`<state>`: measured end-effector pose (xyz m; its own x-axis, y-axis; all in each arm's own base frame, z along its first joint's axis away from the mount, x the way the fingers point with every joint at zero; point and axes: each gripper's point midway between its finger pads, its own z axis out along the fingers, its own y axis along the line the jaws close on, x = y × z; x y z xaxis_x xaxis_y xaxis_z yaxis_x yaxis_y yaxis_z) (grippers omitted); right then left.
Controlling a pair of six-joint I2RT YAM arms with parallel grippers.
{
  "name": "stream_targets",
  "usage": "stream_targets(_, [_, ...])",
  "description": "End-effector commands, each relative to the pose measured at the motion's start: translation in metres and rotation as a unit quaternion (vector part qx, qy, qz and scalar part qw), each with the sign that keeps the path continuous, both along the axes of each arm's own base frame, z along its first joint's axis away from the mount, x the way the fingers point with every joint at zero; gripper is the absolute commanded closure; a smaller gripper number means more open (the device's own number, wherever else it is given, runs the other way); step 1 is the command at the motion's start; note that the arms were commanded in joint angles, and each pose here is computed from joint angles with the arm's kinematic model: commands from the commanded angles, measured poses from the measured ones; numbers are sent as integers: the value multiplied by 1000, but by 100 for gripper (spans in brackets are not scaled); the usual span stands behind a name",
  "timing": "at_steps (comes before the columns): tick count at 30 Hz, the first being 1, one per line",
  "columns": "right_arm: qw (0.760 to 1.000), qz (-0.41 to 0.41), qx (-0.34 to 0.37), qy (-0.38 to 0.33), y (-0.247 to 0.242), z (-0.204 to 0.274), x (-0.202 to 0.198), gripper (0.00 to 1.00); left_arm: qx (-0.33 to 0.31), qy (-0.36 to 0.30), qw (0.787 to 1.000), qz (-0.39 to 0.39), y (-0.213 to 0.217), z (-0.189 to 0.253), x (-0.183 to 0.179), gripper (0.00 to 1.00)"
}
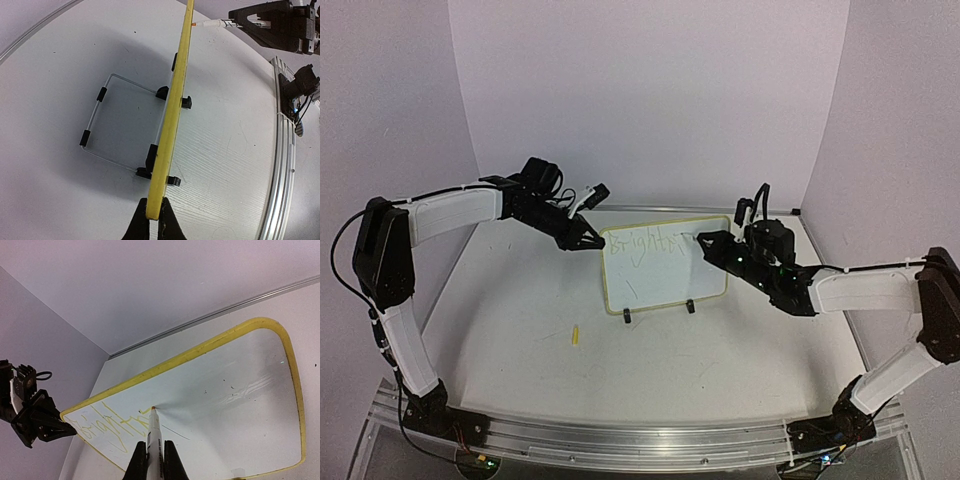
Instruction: Write a sentence on the whiteboard
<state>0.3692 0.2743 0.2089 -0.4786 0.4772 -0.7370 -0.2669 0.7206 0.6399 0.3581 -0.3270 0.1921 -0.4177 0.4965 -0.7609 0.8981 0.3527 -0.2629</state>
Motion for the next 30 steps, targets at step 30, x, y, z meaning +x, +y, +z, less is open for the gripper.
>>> stream_targets(30, [999, -18, 33, -8, -5, 14, 4, 100, 8, -35, 999, 0, 3, 15, 1, 100])
